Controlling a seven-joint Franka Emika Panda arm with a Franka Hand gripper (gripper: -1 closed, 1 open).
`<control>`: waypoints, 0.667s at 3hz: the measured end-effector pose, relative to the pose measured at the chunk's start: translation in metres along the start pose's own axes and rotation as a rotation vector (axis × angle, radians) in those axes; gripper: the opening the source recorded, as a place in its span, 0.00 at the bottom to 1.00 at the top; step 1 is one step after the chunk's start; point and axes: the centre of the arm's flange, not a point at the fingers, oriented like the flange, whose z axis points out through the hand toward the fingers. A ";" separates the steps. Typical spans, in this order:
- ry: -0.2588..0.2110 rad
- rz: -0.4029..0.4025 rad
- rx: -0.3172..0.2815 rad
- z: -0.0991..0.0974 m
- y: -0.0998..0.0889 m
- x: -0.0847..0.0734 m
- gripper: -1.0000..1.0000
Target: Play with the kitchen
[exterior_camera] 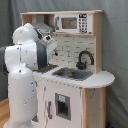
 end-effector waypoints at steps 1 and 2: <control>-0.055 0.119 0.061 0.022 0.010 -0.001 1.00; -0.119 0.241 0.115 0.049 0.028 -0.003 1.00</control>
